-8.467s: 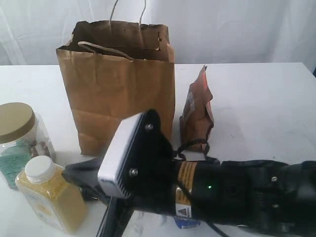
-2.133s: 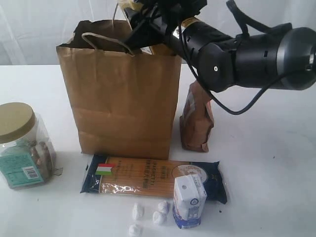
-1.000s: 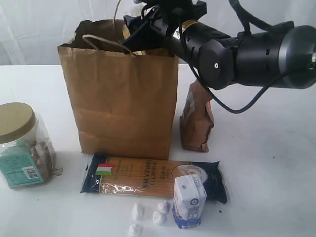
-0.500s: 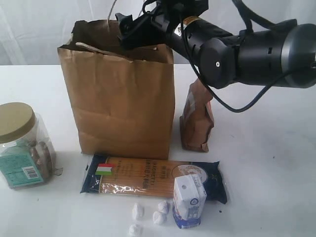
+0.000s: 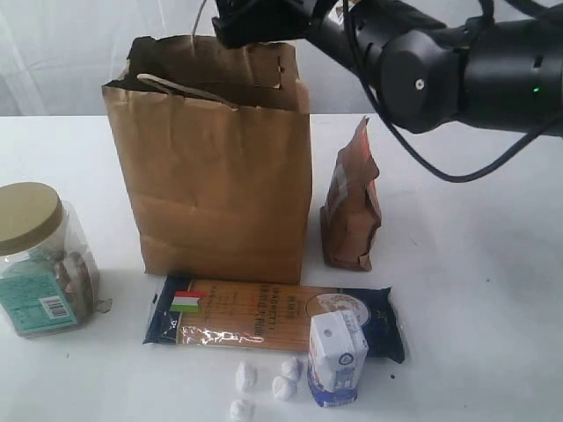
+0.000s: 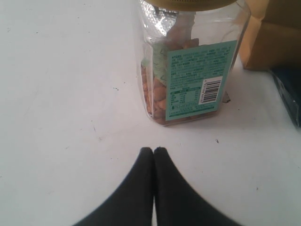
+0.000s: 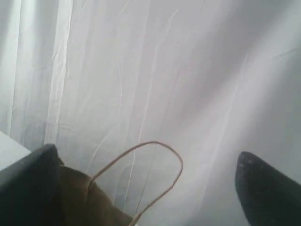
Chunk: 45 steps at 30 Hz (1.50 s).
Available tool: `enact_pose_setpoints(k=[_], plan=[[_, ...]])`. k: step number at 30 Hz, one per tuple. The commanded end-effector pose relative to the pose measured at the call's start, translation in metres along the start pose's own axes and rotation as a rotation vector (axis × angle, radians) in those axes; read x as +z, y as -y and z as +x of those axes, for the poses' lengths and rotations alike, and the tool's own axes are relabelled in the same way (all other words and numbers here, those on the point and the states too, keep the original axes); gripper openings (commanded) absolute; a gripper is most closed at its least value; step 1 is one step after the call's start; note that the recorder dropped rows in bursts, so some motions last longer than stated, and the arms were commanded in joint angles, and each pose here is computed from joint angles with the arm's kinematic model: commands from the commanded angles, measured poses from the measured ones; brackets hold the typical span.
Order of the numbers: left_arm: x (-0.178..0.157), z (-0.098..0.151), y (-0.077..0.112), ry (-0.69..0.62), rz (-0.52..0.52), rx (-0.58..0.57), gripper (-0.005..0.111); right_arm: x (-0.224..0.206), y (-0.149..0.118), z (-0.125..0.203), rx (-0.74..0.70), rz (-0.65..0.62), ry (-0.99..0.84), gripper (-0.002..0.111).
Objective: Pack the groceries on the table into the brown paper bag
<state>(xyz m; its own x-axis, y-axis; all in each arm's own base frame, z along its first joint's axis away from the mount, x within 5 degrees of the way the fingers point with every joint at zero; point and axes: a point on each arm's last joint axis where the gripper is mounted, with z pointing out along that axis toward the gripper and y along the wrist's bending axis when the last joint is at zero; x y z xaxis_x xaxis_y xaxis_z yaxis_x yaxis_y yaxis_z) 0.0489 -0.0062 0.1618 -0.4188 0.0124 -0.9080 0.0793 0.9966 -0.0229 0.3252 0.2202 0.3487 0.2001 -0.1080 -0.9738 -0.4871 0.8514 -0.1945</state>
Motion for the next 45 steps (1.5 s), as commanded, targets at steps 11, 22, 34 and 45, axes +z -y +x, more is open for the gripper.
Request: enact_pose_setpoints(k=[11, 22, 34, 45], plan=[[0.000, 0.001, 0.001, -0.002, 0.011, 0.000, 0.000, -0.067, 0.009, -0.035, -0.067, -0.038, 0.007, 0.094], [0.000, 0.001, 0.001, -0.002, 0.011, 0.000, 0.000, -0.142, 0.010, -0.010, -0.040, -0.044, -0.070, 0.093], [0.000, 0.001, 0.001, -0.002, 0.011, 0.000, 0.000, -0.231, 0.012, 0.032, -0.034, -0.006, -0.073, 0.025], [0.000, 0.001, 0.001, -0.002, 0.011, 0.000, 0.000, -0.285, 0.073, 0.035, -0.153, 0.674, -0.101, 0.000]])
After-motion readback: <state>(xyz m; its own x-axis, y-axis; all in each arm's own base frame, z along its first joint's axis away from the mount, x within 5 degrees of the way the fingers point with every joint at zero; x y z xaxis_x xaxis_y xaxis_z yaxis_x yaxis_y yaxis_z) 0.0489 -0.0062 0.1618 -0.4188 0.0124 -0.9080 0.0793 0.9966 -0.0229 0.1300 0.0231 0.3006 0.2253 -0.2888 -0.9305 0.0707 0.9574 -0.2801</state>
